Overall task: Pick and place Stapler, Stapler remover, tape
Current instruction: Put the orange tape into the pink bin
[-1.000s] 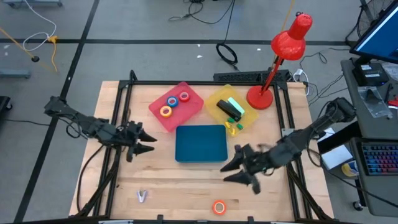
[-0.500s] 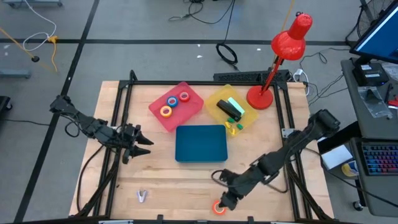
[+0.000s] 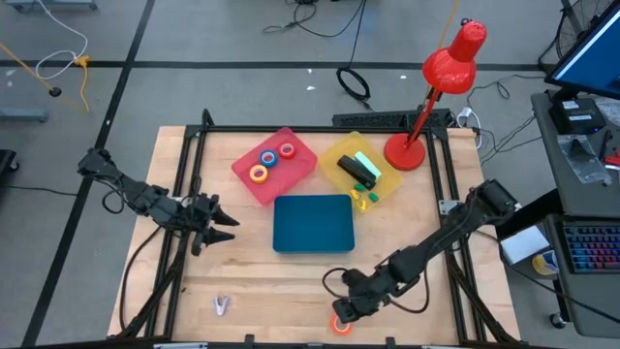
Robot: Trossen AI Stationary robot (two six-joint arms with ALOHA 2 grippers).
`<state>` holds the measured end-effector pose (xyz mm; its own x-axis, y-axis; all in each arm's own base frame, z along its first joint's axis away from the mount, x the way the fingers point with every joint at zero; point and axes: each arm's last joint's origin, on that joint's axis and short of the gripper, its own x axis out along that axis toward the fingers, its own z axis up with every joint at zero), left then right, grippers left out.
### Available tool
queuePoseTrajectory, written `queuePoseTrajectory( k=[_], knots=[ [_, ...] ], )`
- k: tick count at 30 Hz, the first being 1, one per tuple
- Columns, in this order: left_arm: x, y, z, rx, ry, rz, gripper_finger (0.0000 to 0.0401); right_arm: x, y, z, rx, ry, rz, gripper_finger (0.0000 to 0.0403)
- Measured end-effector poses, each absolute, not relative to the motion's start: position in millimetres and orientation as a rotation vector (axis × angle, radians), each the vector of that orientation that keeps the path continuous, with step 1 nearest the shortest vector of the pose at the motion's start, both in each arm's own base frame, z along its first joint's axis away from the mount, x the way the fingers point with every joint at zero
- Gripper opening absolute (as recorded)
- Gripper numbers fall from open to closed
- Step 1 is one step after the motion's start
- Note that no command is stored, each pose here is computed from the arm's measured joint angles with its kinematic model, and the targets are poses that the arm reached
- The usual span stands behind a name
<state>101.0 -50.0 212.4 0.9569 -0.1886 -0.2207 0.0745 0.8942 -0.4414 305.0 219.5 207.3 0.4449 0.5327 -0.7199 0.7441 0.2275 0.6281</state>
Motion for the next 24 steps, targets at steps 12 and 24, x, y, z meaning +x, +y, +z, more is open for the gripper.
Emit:
queuePoseTrajectory(
  k=[12,24],
  knots=[
    [100.4,-49.0,209.3,-0.422,0.287,-0.111,0.0216,304.0,217.8,193.7,1.414,1.227,-0.324,0.0171],
    [100.4,-48.3,208.6,-0.401,0.287,-0.095,0.0216,308.6,222.6,178.5,1.412,1.273,-0.321,0.0171]
  ],
)
